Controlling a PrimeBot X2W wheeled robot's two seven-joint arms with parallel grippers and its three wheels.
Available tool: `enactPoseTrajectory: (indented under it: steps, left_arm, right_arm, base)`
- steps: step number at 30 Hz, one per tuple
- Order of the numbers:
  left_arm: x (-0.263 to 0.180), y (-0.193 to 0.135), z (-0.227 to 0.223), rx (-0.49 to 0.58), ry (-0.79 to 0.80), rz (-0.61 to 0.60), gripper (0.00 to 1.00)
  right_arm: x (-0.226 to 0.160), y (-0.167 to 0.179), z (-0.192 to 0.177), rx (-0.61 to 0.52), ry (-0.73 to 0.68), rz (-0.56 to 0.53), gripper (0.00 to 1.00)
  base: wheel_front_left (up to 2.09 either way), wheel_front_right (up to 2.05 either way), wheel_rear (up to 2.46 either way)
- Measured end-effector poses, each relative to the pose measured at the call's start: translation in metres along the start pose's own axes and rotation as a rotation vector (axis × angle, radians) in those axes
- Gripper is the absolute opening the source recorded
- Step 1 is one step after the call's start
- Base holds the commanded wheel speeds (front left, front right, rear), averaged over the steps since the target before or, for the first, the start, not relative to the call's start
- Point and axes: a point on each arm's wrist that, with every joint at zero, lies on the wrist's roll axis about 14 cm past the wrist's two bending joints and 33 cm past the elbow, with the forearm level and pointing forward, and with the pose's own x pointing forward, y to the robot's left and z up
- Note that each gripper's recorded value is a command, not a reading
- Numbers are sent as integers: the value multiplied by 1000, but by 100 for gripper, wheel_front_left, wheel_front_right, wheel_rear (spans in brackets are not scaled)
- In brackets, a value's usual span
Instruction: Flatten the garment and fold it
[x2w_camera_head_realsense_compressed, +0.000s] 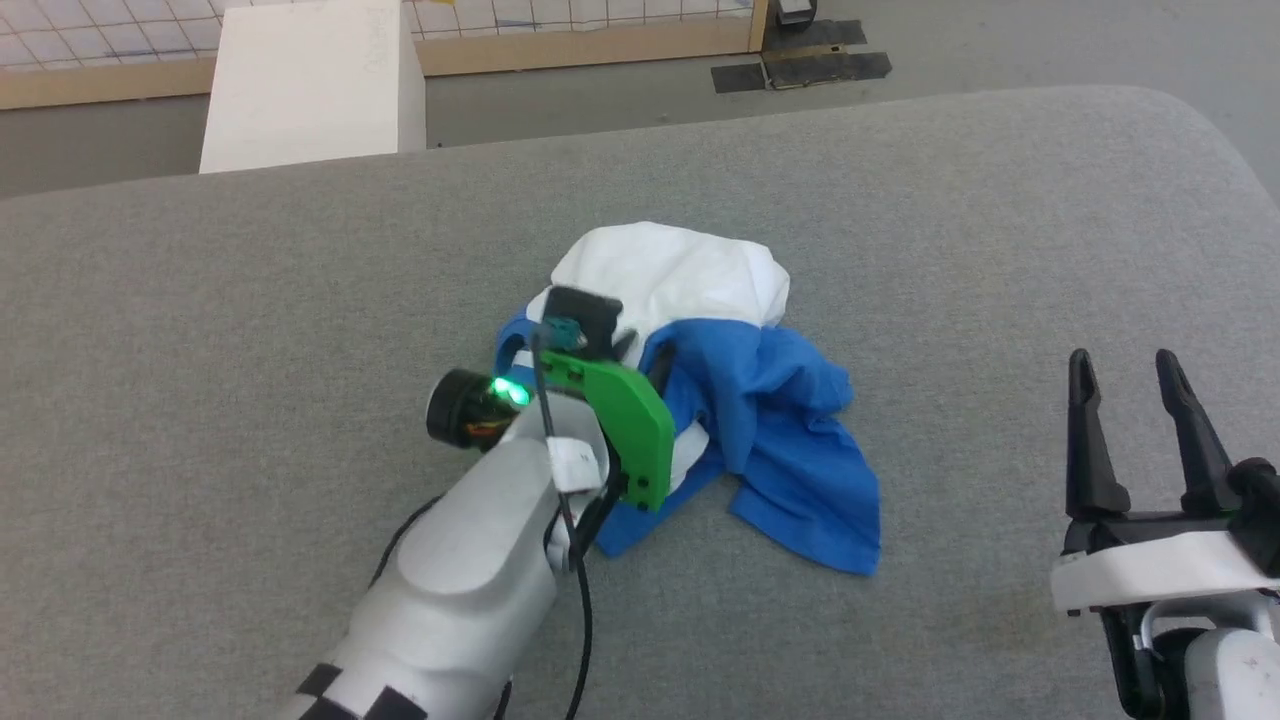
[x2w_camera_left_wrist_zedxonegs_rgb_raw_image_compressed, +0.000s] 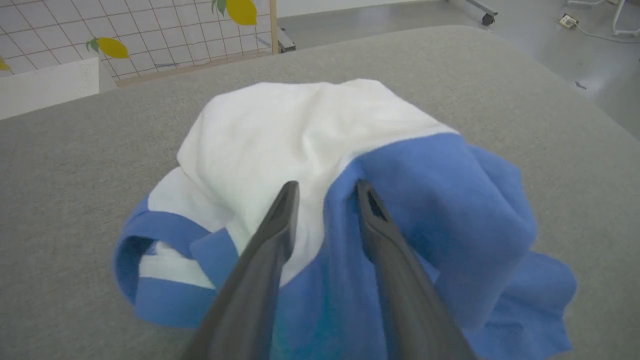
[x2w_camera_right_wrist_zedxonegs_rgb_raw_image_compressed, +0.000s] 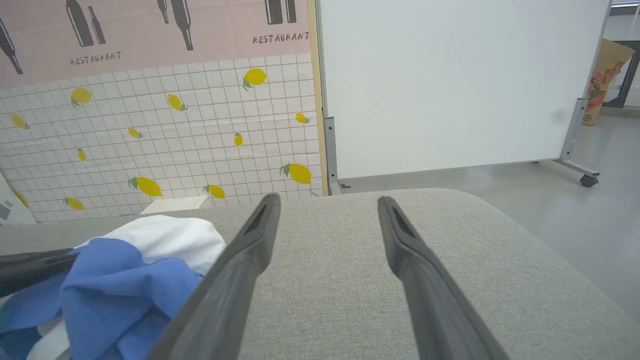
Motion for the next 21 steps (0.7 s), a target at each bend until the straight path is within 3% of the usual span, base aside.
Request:
enactPoseTrajectory:
  steps: [6, 11, 16, 21]
  left_arm:
    - [-14, 22, 76, -71, -262, 47, 100]
    - [-64, 67, 134, -74, -511, 145, 100]
    - [-133, 108, 133, -51, -653, 306, 100]
    - [-196, 123, 109, -54, -731, 465, 100]
  right_arm:
    - [0, -2, 6, 3, -19, -4, 100]
    - [-5, -2, 11, 1, -22, -2, 100]
    - [-9, 2, 14, 3, -24, 12, 100]
    - [-11, 9, 16, 7, -27, 35, 100]
  base:
    - [0, 0, 0]
    - [0, 0, 0]
    - [0, 0, 0]
    - [0, 0, 0]
